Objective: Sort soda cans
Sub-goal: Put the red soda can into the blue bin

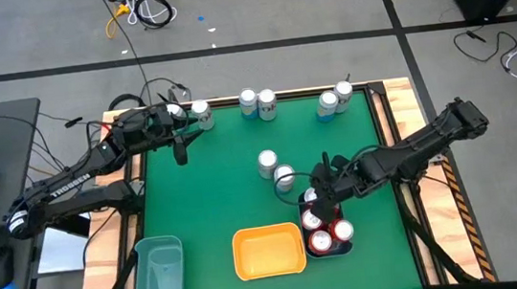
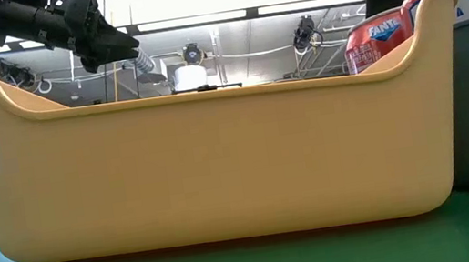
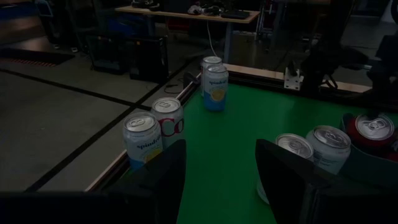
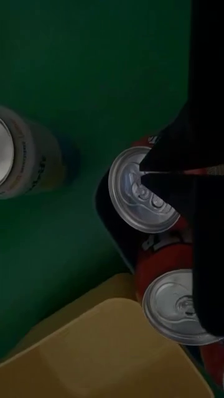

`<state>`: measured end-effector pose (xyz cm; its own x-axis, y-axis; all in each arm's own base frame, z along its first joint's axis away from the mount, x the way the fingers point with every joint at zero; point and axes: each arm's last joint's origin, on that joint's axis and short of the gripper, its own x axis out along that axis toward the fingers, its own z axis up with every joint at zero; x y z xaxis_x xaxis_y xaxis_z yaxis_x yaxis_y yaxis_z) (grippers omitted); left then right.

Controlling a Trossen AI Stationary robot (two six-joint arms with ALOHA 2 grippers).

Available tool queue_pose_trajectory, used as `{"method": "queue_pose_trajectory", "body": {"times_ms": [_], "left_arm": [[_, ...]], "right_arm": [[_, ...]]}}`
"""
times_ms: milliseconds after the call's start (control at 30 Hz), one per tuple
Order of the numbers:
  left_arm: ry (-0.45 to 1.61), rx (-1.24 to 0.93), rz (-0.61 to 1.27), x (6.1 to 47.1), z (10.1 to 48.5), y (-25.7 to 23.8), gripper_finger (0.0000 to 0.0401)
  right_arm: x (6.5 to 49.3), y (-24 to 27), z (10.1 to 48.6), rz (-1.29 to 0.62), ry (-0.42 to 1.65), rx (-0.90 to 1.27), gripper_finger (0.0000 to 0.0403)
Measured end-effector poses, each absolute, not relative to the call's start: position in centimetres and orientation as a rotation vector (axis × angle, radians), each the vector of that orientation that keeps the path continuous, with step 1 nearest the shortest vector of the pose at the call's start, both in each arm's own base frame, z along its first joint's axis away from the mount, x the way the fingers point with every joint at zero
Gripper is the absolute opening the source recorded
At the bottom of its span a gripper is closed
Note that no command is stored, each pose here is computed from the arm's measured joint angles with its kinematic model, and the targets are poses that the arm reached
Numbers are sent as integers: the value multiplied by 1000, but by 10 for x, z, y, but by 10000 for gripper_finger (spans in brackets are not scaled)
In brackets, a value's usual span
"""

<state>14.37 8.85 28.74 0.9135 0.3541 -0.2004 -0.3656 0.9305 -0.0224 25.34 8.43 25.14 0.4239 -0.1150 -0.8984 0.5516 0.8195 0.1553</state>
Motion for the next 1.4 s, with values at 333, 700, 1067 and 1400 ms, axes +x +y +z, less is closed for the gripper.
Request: {"method": "queue_pose_trajectory", "body": {"times_ms": [333,700,1067,1400], "left_arm": [[194,-63,371,144,287,89,198],[191,-72,373,144,288,89,198],[191,-77,374,144,287,89,198],[205,-83,378,144,286,89,198]], "right_arm": [[242,99,251,-426,1121,487,1],[227,100,254,-483,1253,434,0],[224,108,258,-473,1252,409,0],[232,102,247,-441,1187,412,0]]}}
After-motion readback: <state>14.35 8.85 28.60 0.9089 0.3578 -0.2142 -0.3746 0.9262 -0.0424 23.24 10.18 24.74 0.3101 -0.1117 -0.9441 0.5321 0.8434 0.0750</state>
